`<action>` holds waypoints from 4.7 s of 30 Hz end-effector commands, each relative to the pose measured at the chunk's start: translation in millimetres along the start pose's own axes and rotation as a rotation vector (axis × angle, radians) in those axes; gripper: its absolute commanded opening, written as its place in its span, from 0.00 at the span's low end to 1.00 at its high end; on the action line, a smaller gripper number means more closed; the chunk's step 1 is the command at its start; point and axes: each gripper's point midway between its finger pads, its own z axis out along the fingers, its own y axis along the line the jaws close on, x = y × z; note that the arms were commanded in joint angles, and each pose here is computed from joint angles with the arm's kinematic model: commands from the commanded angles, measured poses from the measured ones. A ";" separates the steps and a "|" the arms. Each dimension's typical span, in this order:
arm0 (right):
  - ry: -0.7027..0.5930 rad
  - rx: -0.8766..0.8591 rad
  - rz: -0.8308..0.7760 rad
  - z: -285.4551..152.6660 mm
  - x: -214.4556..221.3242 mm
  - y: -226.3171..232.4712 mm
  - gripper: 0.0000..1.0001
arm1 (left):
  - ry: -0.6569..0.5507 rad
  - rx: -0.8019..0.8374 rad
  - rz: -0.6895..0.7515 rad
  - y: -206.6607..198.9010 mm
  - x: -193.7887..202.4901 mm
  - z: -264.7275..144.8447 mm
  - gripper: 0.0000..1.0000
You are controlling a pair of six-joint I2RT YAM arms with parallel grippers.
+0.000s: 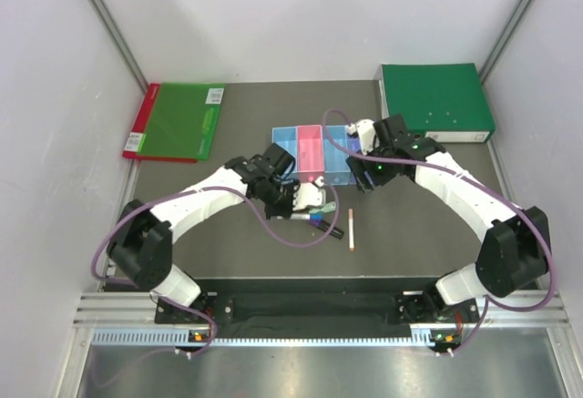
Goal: Sort the stationery into containers
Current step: Pick up the pen from the center of the board, then place the pen in the storage box, then pick up the pen from the center of the board, then place the pen in the storage box.
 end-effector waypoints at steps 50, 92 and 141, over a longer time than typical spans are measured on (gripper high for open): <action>-0.177 0.297 0.199 -71.2 -30.9 -86.6 0.77 | -0.345 -0.555 -1.000 236.5 -54.5 -1.0 0.20; 0.185 -0.102 0.112 80.7 44.4 46.9 0.73 | -0.441 -0.676 -0.301 106.9 -72.9 -185.6 0.99; -0.342 0.045 -0.048 -33.0 -162.1 31.0 0.00 | 0.032 -0.628 -0.541 84.8 141.3 -129.0 0.99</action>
